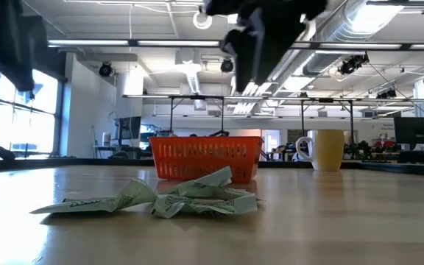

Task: Pick and place Stevia / Truvia into bins
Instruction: Put the stevia packet into the orange bin

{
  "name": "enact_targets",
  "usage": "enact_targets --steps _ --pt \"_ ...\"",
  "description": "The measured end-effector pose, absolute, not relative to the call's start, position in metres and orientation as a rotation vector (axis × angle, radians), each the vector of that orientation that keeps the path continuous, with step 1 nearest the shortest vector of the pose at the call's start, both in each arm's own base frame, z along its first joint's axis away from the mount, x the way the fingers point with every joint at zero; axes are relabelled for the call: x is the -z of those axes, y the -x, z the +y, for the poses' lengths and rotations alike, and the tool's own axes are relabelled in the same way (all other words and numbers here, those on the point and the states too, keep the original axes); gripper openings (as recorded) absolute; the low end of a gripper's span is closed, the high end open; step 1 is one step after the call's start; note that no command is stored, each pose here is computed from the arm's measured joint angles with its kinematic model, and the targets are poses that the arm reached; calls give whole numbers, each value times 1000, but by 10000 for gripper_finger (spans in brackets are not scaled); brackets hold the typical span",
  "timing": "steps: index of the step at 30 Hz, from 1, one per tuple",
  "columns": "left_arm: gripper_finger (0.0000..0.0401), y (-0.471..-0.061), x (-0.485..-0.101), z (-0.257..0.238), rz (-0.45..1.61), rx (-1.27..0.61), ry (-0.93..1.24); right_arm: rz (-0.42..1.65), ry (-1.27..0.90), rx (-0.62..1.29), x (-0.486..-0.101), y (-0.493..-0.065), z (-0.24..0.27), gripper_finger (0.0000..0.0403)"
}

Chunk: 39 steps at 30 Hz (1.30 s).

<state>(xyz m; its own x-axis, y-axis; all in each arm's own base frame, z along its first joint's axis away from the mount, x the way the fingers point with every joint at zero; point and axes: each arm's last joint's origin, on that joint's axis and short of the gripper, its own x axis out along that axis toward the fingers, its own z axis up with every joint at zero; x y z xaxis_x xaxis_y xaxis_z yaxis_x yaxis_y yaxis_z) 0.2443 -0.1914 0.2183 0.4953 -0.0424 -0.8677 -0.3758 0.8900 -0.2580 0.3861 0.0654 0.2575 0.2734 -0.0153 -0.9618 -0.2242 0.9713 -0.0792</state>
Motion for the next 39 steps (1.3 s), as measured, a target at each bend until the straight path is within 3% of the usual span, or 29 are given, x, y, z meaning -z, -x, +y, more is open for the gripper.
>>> enact_targets --steps 6,17,26,32,35,39 --pt "205 -256 -203 -198 835 -10 401 1243 256 -64 -248 -333 89 299" --pt "205 -283 -166 -204 890 -21 307 1129 266 107 -238 -277 111 299" --pt "205 -306 -139 -201 1006 -32 242 1140 289 130 -230 -264 122 299" --pt "204 -307 -134 -204 1033 -4 251 1171 325 275 -227 -256 117 299" --pt "190 -306 -133 -202 1049 -32 223 1170 335 317 -227 -255 115 298" --pt "136 -302 -130 -193 1099 -76 99 1162 318 341 -227 -255 114 298"
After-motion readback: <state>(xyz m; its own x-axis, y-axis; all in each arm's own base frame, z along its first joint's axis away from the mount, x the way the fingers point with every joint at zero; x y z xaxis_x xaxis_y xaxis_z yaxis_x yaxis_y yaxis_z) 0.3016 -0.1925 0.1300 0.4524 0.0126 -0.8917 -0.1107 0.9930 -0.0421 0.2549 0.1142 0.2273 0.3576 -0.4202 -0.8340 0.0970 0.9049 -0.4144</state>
